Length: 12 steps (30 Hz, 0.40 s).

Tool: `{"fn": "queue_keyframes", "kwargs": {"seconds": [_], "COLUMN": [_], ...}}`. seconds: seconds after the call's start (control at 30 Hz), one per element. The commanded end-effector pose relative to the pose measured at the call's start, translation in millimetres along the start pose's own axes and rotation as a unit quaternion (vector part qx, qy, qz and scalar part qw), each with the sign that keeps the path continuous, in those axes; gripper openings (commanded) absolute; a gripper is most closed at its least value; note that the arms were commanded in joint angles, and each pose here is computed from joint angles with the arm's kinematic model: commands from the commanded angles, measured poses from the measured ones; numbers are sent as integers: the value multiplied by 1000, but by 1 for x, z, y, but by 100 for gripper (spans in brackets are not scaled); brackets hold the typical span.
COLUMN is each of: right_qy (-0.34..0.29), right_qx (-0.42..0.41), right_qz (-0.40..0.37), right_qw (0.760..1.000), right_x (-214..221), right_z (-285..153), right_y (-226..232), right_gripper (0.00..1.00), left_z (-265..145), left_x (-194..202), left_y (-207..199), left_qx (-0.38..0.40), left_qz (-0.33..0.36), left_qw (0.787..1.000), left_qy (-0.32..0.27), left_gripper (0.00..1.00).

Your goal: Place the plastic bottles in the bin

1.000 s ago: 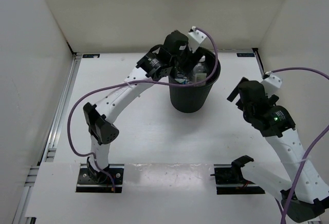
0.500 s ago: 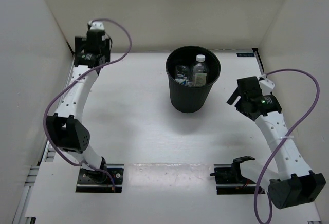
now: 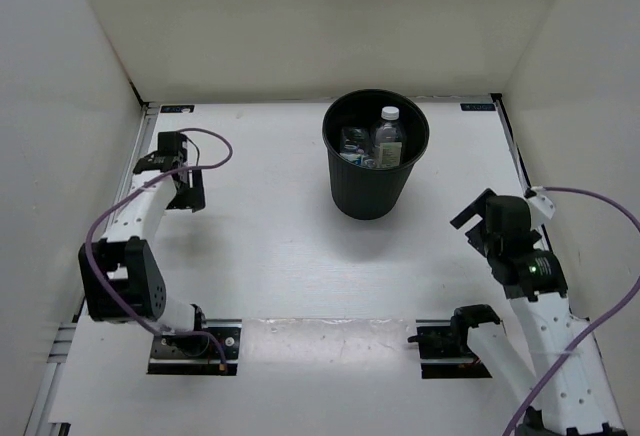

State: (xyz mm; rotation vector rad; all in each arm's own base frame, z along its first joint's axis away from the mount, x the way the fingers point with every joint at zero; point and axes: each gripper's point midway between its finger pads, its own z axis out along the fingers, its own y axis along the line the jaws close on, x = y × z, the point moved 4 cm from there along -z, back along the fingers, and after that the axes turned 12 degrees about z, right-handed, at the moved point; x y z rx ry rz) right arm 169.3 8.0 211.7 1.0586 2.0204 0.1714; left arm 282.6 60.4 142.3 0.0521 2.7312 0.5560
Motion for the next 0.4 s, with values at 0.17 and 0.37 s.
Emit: {"fn": "queue_keyframes", "kwargs": {"seconds": [0.17, 0.37], "right_qy": [-44, -50], "right_qx": [-30, -3], "right_qz": [35, 43], "right_qw": [998, 998], "right_x": [-2, -2], "right_z": [0, 3], "right_y": [-7, -14], "right_gripper": [100, 100], "left_z": [-23, -25], "left_x": [-6, -12], "left_y": [1, -2], "left_qx": [24, 35], "left_qz": [-6, -22], "left_qw": [998, 997], "left_qy": [-54, -60], "left_gripper": [100, 100]}}
